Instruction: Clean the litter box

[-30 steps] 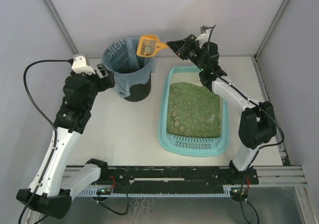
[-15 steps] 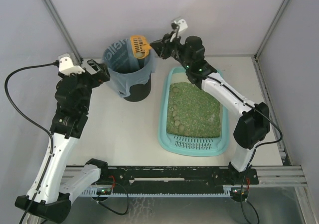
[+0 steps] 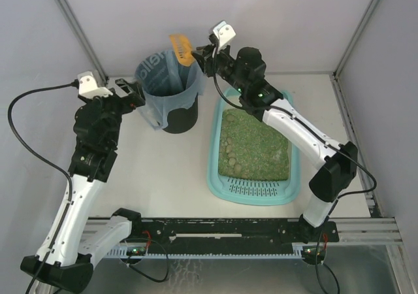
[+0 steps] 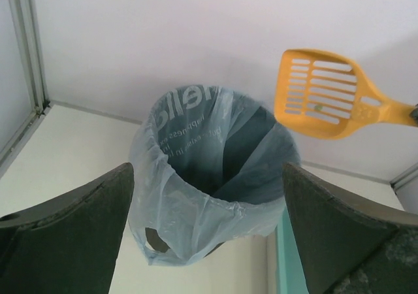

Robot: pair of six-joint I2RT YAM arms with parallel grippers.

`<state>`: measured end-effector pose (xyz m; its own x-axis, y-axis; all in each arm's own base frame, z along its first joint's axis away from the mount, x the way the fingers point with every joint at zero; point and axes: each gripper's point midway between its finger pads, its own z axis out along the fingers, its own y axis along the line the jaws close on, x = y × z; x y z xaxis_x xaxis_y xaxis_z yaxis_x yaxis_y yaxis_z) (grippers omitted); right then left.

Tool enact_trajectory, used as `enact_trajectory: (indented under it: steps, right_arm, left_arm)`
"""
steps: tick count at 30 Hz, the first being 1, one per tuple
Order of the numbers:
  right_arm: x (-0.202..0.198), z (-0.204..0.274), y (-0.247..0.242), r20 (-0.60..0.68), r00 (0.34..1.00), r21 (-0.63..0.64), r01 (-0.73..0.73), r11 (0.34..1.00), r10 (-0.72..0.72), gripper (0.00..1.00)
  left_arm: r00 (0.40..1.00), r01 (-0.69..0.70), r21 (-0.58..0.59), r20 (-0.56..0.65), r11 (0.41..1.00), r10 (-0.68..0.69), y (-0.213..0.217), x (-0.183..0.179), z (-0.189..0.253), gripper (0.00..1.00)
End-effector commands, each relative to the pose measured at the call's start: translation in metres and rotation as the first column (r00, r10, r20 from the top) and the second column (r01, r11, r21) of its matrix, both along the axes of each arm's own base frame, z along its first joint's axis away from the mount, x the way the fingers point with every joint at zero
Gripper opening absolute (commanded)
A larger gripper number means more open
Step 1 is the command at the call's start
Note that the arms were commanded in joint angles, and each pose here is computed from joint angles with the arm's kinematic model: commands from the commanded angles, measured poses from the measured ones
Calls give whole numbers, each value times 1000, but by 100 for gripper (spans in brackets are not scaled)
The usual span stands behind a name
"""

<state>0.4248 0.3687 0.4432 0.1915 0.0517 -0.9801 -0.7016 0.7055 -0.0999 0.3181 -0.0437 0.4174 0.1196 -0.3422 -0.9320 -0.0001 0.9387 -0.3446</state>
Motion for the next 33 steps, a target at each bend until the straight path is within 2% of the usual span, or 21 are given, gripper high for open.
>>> enact_trajectory:
  steps: [1, 6, 10, 14, 19, 24, 28, 33]
  right_arm:
    - [-40, 70, -33, 78, 997, 145, -10, 989, -1, 0]
    - [-66, 76, -74, -20, 1000, 271, 10, 963, -5, 0]
    - [-74, 43, -125, -165, 977, 296, 177, 939, -132, 0]
    - [-92, 1, -173, -259, 932, 287, 326, 901, -254, 0]
    - [-104, -63, -225, -396, 835, 225, 493, 840, -383, 0]
    - [-111, -129, -261, -564, 697, 137, 607, 783, -442, 0]
    - [-114, -173, -259, -676, 612, 55, 598, 799, -411, 0]
    - [-108, -213, -244, -757, 546, 24, 574, 818, -361, 0]
  left_arm:
    - [998, 55, 21, -30, 998, -55, -10, 6, -10, 96]
    - [988, 135, 0, -79, 991, -134, -27, 9, -17, 91]
    - [967, 219, 14, -133, 976, -215, -46, 12, -34, 87]
    - [944, 277, 82, -207, 957, -256, -71, 10, -44, 86]
    - [891, 415, 111, -252, 903, -378, -123, -4, -55, 85]
    - [850, 482, 109, -299, 869, -434, -155, -11, -73, 82]
    - [791, 550, 95, -380, 830, -480, -173, -16, -100, 80]
    - [739, 611, 154, -462, 776, -490, -191, -25, -115, 77]
